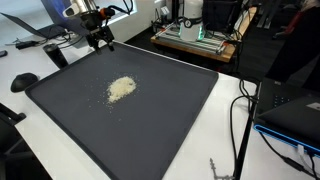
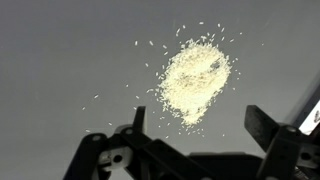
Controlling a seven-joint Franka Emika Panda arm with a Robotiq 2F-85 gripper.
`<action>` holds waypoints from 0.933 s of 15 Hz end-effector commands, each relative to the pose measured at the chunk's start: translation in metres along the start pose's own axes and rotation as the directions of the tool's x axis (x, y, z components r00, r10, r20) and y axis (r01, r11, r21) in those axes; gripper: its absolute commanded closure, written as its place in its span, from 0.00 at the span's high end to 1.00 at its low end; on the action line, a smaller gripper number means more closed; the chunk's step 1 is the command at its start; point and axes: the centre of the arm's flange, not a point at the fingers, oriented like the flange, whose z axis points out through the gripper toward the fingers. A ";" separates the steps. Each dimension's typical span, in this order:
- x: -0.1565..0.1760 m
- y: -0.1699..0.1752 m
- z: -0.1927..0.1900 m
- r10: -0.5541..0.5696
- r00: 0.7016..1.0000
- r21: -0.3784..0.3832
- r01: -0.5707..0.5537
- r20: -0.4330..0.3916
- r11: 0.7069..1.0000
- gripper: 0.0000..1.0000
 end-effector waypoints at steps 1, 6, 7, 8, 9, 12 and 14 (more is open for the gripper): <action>-0.057 -0.058 0.000 -0.014 0.998 -0.023 0.012 -0.064 1.000 1.00; -0.083 -0.109 0.008 -0.007 0.985 -0.105 -0.011 -0.173 0.994 1.00; -0.086 -0.121 0.008 -0.010 0.978 -0.123 -0.016 -0.208 0.992 1.00; -0.088 -0.131 0.008 -0.008 0.970 -0.141 -0.027 -0.242 0.990 1.00; -0.089 -0.141 0.008 -0.009 0.961 -0.162 -0.037 -0.275 0.986 1.00; -0.084 -0.168 0.009 -0.028 0.952 -0.246 -0.050 -0.305 0.968 1.00; -0.080 -0.188 0.010 -0.070 0.955 -0.303 -0.022 -0.288 0.953 1.00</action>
